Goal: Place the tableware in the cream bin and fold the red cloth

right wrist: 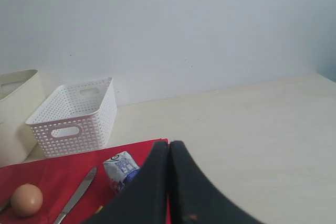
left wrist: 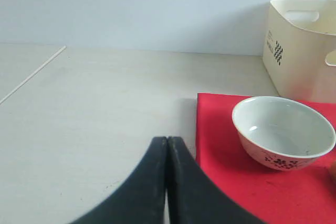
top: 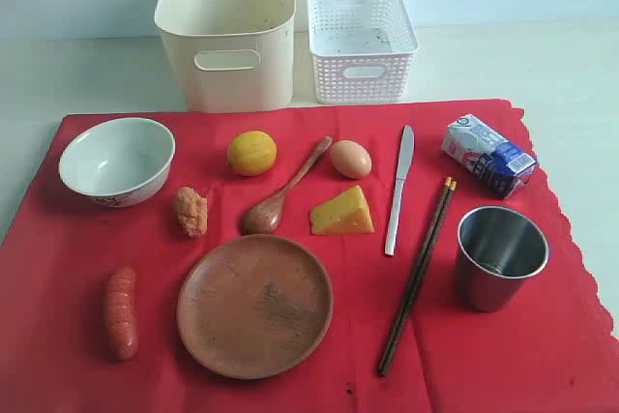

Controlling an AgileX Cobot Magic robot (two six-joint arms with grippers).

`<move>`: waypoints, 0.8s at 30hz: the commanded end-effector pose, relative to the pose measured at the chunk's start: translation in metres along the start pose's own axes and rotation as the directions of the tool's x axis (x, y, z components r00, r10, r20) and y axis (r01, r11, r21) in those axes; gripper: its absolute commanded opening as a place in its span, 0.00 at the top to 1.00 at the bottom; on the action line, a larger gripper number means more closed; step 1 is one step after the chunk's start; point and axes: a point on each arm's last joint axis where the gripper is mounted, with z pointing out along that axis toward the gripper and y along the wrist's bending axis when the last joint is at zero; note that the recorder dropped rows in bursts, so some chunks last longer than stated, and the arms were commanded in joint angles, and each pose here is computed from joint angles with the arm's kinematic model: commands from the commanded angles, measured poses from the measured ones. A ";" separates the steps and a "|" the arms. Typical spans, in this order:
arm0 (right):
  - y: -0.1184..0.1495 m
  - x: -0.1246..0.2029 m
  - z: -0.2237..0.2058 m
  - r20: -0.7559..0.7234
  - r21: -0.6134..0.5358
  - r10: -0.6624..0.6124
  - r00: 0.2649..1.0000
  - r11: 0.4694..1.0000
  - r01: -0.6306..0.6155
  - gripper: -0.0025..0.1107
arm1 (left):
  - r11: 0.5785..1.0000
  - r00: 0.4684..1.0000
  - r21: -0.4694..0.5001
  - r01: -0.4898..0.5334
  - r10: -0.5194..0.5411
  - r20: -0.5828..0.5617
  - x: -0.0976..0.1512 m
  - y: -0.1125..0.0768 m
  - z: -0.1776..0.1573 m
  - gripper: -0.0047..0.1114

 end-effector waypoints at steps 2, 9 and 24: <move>0.000 0.000 0.000 0.016 -0.005 -0.008 1.000 1.000 0.008 0.98 | 1.000 1.000 -0.002 0.012 -0.012 0.013 -0.001 0.000 0.000 0.95; 0.000 0.000 0.000 0.016 -0.005 -0.008 1.000 1.000 0.008 0.98 | 1.000 1.000 -0.002 0.012 -0.012 0.013 -0.001 0.000 0.000 0.95; 0.000 -0.002 0.000 0.034 -0.008 -0.007 0.999 1.000 0.008 0.98 | 1.000 1.000 -0.002 0.012 -0.012 0.013 -0.001 0.000 0.000 0.95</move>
